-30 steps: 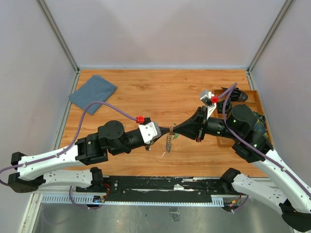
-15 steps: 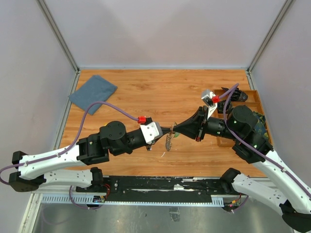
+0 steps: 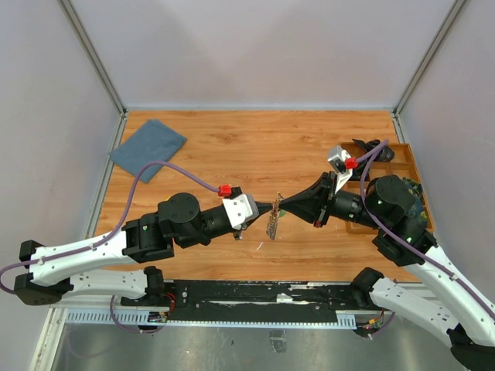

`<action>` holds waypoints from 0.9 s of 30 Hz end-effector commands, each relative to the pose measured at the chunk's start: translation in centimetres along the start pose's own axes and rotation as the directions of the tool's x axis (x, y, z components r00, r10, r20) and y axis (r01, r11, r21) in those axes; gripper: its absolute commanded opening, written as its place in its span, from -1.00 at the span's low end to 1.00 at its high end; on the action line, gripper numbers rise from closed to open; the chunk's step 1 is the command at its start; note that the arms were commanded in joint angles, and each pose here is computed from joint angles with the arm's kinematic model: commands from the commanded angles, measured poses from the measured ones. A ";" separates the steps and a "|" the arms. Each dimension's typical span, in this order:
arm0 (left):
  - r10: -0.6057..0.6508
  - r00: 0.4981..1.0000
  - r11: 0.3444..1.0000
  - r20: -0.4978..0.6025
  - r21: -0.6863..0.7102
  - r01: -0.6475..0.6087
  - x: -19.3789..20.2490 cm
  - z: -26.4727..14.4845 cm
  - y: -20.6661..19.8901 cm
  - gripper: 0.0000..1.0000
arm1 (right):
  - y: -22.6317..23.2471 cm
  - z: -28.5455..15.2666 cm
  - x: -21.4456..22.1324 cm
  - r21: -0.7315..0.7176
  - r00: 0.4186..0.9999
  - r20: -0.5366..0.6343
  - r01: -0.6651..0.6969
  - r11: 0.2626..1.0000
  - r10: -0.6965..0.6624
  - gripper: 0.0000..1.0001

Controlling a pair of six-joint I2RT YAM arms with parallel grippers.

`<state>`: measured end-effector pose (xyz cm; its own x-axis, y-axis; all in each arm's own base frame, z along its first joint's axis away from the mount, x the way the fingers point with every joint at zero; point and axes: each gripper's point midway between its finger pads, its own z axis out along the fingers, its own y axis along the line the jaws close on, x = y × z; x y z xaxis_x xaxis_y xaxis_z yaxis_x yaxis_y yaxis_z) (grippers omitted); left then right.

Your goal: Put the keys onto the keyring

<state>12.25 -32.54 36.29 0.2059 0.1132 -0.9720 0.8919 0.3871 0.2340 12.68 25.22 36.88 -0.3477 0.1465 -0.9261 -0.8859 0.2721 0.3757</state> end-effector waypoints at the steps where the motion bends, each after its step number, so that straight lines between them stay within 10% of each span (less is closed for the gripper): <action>1: -0.016 0.998 1.000 0.060 -0.004 0.016 -2.1 -0.5 0.1 -0.99 | -0.1 -0.1 -2.0 0.034 0.994 0.103 0.028 0.999 -0.031 -0.99; 27: -0.021 0.997 1.000 0.071 0.014 0.020 -2.2 0.1 -0.4 -0.99 | -0.5 1.0 -3.3 -0.008 0.966 0.255 -0.045 0.999 0.046 -0.99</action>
<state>12.99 -32.27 36.50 0.2052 0.1153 -0.9719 0.8714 0.4306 0.2350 13.94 25.83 36.99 -0.3672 0.2726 -0.8893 -0.8616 0.2606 0.4356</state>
